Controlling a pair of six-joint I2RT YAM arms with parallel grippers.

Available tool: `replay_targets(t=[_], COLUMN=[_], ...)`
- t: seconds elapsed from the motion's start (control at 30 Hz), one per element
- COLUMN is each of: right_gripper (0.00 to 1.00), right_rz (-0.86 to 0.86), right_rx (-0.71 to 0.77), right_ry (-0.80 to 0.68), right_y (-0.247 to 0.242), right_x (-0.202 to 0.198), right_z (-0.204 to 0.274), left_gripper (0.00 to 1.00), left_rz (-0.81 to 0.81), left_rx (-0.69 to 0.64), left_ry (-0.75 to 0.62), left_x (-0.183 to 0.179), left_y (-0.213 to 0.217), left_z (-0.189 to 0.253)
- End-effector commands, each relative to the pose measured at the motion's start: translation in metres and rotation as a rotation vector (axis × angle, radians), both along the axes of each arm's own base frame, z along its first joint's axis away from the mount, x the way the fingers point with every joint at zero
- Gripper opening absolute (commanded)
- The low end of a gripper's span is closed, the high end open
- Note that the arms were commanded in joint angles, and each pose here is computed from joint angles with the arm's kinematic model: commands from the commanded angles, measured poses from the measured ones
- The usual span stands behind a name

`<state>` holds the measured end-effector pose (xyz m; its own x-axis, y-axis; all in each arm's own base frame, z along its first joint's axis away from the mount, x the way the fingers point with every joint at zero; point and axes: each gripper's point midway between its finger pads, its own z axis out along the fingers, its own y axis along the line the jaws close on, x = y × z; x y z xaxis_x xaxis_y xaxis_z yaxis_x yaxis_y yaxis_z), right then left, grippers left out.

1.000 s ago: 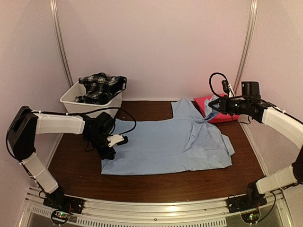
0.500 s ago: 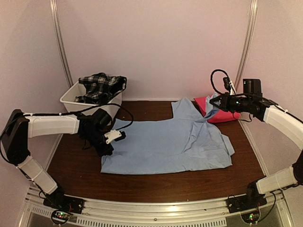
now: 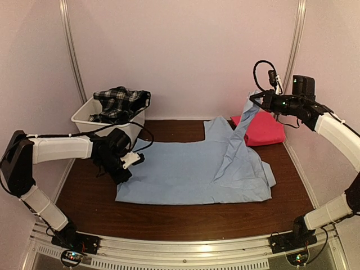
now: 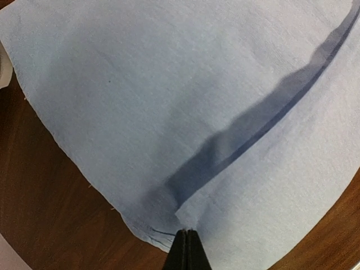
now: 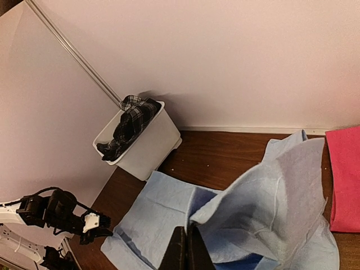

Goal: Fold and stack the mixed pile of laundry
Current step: Fold the flattened T-shirt at the center of the board.

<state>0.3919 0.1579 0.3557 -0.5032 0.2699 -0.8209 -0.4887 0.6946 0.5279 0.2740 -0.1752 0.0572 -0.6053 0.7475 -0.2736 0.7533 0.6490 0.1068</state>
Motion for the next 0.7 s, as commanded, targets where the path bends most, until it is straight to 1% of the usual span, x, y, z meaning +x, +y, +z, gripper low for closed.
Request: replay_targets(t=[0.0, 0.2, 0.5, 0.67], right_gripper=[0.0, 0.0, 0.0, 0.0], right_rz=[0.004, -0.013, -0.017, -0.016], right_rx=[0.03, 0.032, 0.026, 0.021], right_ry=[-0.049, -0.075, -0.031, -0.022], right_y=[0.004, 0.004, 0.011, 0.015], right_x=[0.01, 0.025, 0.056, 0.065], right_z=[0.02, 0.03, 0.005, -0.001], left_gripper=[0.0, 0.0, 0.0, 0.0], left_rz=[0.06, 0.086, 0.117, 0.106], left_rx=[0.037, 0.041, 0.047, 0.012], left_ry=[-0.041, -0.091, -0.11, -0.131], left_x=[0.011, 0.02, 0.023, 0.024], left_y=[0.013, 0.017, 0.02, 0.016], left_z=[0.0, 0.005, 0.001, 0.008])
